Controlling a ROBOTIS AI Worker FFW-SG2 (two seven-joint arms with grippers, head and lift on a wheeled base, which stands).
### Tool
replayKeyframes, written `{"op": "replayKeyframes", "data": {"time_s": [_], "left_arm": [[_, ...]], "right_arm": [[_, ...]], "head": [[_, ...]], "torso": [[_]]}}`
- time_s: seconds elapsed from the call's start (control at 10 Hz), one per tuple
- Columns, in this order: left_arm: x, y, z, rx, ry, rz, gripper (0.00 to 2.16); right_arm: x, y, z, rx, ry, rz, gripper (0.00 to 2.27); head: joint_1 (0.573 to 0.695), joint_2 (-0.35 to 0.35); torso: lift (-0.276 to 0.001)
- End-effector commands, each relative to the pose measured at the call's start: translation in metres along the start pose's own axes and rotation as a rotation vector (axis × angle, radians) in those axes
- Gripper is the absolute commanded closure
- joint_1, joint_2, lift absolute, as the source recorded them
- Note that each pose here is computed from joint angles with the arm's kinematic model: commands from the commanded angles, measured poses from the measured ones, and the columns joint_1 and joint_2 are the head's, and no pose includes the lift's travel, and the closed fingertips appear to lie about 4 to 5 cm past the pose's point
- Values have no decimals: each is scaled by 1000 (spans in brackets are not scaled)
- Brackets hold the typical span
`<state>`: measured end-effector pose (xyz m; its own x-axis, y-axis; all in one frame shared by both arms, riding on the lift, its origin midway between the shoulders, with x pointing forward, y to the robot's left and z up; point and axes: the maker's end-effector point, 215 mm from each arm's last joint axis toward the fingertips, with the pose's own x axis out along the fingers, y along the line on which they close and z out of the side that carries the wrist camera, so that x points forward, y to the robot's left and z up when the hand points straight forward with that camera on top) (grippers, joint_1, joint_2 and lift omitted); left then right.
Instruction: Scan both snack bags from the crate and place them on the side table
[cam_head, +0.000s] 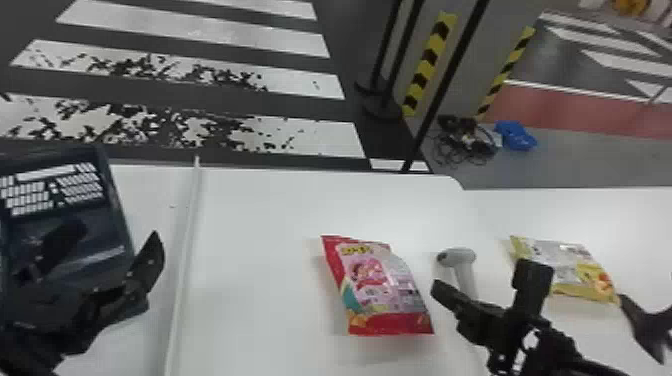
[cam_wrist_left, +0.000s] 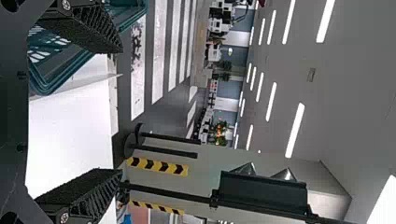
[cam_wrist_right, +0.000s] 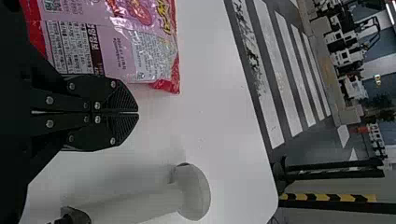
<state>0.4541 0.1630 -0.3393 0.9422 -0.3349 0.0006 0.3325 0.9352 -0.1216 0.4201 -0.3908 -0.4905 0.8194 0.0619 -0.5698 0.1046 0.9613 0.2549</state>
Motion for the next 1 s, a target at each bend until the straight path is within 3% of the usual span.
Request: {"op": "replayKeyframes", "data": {"time_s": [0.0, 0.4, 0.5, 0.7, 0.9], "left_arm": [[0, -1, -1, -1, 1, -1, 83], [-1, 1, -1, -1, 2, 1, 83], [-1, 1, -1, -1, 2, 1, 83], [-1, 1, -1, -1, 2, 1, 83], [-1, 0, -2, -3, 3, 1, 83]], "right_arm": [[0, 3, -9, 7, 23, 7, 2260], [-7, 16, -34, 33, 93, 42, 2260], [-8, 14, -32, 33, 89, 37, 2260], [-17, 4, -2, 1, 29, 3, 2260], [-35, 32, 8, -34, 0, 55, 2260]], "head": [[695, -286], [695, -271], [695, -266], [695, -269], [695, -284]], "torso": [[-95], [-95], [-95], [-95], [-95]]}}
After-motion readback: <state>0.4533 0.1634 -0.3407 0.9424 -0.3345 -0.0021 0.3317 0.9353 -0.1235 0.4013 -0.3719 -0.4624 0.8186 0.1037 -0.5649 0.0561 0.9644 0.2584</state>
